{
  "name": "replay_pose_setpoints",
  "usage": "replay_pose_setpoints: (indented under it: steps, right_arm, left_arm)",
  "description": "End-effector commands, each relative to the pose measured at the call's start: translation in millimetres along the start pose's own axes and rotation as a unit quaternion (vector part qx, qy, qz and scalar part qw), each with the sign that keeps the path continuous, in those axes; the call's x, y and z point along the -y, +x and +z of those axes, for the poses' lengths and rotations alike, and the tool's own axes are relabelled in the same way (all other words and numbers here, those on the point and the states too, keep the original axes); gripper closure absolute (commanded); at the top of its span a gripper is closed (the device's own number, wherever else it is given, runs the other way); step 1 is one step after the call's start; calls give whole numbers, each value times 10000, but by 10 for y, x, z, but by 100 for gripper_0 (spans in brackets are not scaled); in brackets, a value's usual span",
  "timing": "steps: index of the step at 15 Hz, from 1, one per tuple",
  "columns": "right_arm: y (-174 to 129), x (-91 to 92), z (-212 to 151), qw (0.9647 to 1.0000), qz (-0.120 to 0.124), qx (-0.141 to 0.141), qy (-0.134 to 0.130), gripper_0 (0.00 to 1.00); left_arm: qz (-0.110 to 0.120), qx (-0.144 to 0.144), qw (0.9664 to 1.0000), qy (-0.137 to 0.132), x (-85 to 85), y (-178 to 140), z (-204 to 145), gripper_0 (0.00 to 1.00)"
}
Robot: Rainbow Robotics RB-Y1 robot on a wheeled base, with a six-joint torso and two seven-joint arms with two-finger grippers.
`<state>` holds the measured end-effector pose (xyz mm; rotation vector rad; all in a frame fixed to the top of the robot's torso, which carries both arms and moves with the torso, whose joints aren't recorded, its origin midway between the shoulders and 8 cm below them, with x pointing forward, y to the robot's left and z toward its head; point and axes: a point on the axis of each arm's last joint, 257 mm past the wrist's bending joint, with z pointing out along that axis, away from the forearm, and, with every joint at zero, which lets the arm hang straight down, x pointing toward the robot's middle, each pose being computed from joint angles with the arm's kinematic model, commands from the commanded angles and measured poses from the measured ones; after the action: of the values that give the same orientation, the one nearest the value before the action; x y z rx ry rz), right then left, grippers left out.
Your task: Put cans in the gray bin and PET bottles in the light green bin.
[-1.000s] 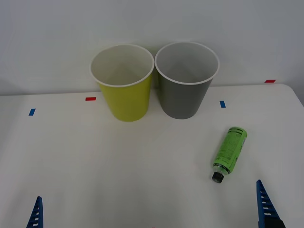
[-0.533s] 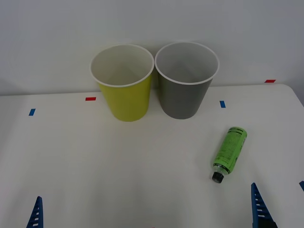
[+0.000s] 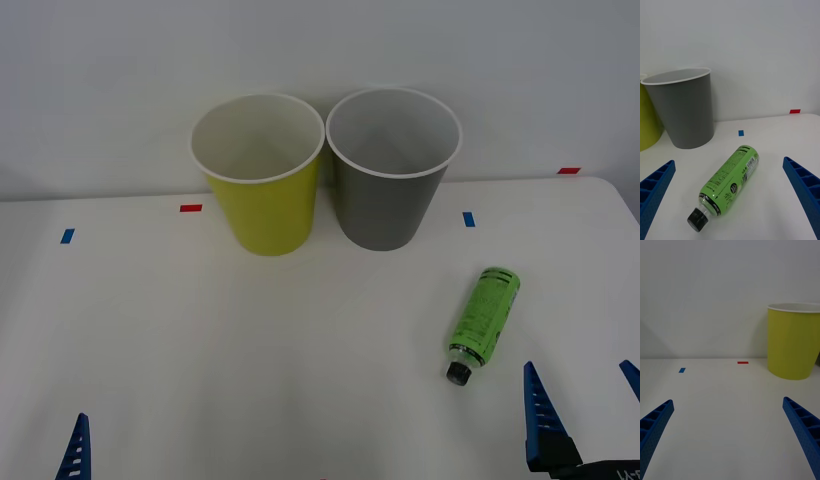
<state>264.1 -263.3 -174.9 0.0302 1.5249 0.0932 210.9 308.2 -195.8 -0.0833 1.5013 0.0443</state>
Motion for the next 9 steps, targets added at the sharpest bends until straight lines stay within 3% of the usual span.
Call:
replay_pose_setpoints:
  steps: [1, 9]
  right_arm:
    - [43, -18, 168, 9999, -82, -96, -69, 0]
    - [120, 108, 604, 9991, -116, -414, -25, 0]
  left_arm:
    - [0, 1, 10000, 0, 0, -1, 0, 0]
    - [0, 1, 10000, 0, 0, -1, 0, 0]
